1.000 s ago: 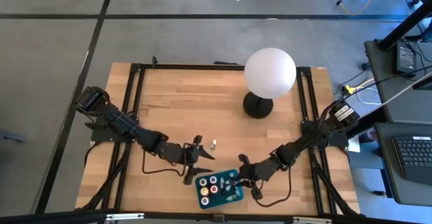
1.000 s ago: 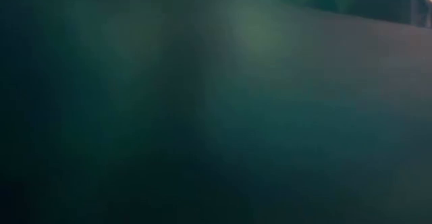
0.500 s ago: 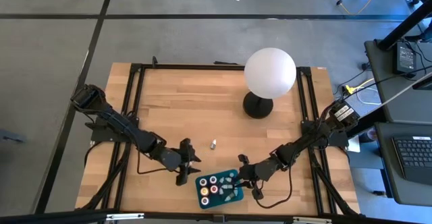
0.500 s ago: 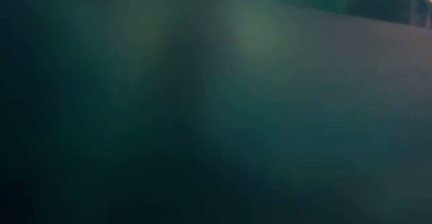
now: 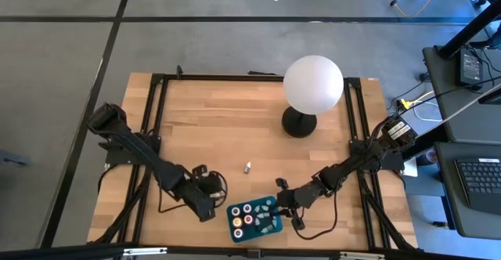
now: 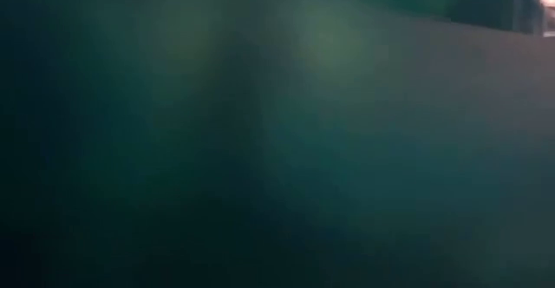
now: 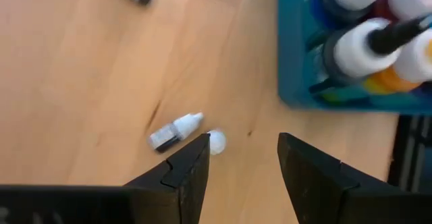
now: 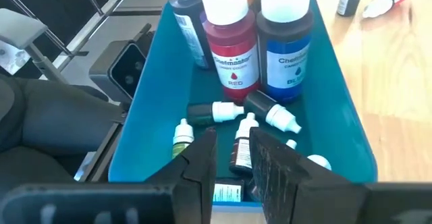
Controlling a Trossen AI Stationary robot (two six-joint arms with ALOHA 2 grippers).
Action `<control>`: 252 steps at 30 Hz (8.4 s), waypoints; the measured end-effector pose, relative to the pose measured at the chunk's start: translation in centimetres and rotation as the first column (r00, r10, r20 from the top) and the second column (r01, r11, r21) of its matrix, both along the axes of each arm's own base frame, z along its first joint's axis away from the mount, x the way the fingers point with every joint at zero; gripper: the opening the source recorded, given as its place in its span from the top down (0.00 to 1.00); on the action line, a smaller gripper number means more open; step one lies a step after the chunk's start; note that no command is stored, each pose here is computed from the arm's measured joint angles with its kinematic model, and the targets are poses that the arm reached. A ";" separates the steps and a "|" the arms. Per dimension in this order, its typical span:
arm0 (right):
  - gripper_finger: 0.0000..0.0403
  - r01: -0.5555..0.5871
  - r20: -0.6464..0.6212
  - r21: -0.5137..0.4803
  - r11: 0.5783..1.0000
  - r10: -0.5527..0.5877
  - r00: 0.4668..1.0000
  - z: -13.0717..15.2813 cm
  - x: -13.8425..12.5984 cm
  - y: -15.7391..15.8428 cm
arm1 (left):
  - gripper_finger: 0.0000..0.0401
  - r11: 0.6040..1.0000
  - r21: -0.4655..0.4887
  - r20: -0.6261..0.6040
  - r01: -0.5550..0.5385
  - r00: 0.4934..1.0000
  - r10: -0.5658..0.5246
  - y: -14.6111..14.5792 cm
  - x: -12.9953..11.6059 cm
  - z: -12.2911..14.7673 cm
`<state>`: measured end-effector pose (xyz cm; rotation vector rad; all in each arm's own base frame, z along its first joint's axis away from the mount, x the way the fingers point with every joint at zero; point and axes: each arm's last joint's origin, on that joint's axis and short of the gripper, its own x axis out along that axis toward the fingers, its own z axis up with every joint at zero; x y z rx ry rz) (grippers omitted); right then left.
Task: Pick & Place food coloring
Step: Put the small red food coloring bottle into the blue bin
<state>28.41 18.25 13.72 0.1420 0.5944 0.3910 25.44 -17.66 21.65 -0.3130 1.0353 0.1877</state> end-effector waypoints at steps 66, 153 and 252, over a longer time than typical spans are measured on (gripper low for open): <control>0.77 0.005 -0.016 -0.010 1.000 -0.005 1.000 -0.2 -0.1 0.0 | 0.66 0.893 0.134 -0.324 -0.429 0.833 0.448 3.7 0.2 -7.9; 0.77 -0.095 -0.011 -0.011 0.995 0.095 0.995 1.7 -0.9 -0.2 | 0.80 0.924 0.261 -0.245 0.281 0.945 -0.218 4.3 0.7 -3.8; 0.86 -0.094 0.310 -0.476 0.874 0.267 0.913 10.1 2.8 -0.9 | 0.77 0.944 -0.072 0.660 0.322 0.725 -0.197 2.0 8.3 1.5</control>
